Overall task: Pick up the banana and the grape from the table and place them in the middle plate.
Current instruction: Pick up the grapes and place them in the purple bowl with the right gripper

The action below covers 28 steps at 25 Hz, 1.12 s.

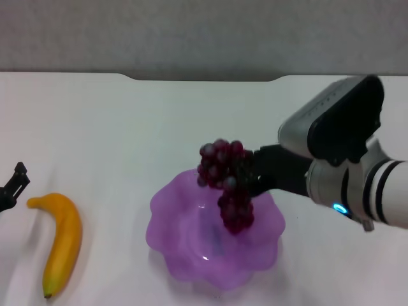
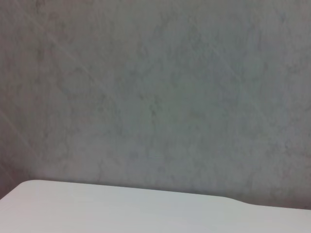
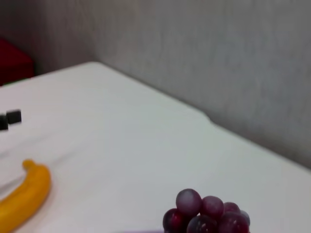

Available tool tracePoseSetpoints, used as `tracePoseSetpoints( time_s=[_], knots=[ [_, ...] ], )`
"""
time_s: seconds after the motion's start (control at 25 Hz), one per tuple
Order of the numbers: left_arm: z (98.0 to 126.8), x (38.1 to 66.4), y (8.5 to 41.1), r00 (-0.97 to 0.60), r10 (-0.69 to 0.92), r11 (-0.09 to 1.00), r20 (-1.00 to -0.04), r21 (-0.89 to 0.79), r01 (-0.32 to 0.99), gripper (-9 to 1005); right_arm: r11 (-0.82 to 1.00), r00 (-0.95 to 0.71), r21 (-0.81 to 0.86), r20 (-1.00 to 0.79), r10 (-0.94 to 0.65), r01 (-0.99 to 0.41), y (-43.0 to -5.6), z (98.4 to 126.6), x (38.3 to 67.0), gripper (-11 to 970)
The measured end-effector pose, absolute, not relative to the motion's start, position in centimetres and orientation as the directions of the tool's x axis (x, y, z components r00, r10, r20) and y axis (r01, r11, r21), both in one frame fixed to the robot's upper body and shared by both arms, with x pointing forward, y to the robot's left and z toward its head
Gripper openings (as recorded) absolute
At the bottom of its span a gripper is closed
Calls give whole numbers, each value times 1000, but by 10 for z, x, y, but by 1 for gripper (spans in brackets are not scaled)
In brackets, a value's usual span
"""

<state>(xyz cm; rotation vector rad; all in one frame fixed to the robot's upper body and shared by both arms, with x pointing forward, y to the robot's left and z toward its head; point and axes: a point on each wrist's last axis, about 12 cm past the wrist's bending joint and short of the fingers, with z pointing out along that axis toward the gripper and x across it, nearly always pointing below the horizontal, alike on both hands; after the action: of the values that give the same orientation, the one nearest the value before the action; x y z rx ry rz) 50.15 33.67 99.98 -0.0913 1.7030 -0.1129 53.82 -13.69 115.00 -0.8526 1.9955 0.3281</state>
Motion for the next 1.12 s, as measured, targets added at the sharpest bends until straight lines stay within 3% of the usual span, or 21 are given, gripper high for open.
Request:
tracePoseSetpoints(
  time_s=[0.92, 1.12],
  knots=[
    [1000, 502, 337, -135, -124, 992, -983, -126, 6, 893, 760, -419, -112, -778, -468, -640, -158, 1096, 542, 159],
    [1000, 502, 337, -135, -122, 992, -983, -124, 6, 893, 754, -390, -148, -783, -484, -640, -163, 1093, 545, 241]
  ],
)
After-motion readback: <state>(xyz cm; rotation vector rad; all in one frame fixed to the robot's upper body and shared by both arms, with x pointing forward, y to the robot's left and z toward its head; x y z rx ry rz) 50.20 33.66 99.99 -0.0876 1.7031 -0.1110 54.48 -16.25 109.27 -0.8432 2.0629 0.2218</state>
